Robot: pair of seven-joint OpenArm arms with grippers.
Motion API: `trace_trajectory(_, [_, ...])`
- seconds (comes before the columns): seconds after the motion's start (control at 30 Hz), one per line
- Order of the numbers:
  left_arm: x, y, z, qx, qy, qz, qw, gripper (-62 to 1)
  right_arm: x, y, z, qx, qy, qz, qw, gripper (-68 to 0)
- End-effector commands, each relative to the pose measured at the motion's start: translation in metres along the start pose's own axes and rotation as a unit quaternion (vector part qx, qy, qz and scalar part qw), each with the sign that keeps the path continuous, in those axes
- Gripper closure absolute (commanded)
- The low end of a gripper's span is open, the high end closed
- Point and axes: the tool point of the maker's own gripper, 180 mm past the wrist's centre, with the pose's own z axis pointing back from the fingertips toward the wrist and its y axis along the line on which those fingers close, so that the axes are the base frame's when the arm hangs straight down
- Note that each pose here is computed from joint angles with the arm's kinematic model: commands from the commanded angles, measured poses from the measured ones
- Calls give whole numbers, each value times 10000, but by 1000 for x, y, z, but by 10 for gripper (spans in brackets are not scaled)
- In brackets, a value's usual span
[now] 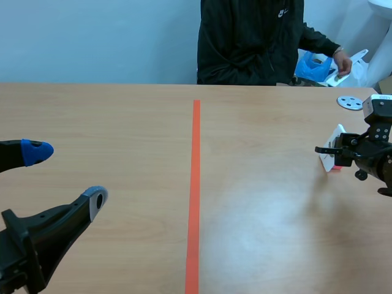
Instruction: Sort the leaf by its shape. The table is split by an orange tape line. A compound leaf with several leaflets goes to the left side, a simple leaf with one blade goes to the right side. Return to the home posture when a red brick is placed on the table.
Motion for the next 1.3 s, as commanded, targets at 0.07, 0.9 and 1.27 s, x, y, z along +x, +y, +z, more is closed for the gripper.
trace_trajectory(0.07, [8, -3, -1, -39, -170, 31, 9998, -623, 26, -6, -2, -58, -307, 40, 9995, -251])
trace_trajectory(0.9, [8, -3, -1, -38, -169, 32, 9998, -623, 125, 24, 57, 1242, -995, 481, 9861, -671])
trace_trajectory(1.27, [8, -3, -1, -38, -169, 32, 9998, -623, 86, 74, 133, 2105, -667, 829, 9718, -679])
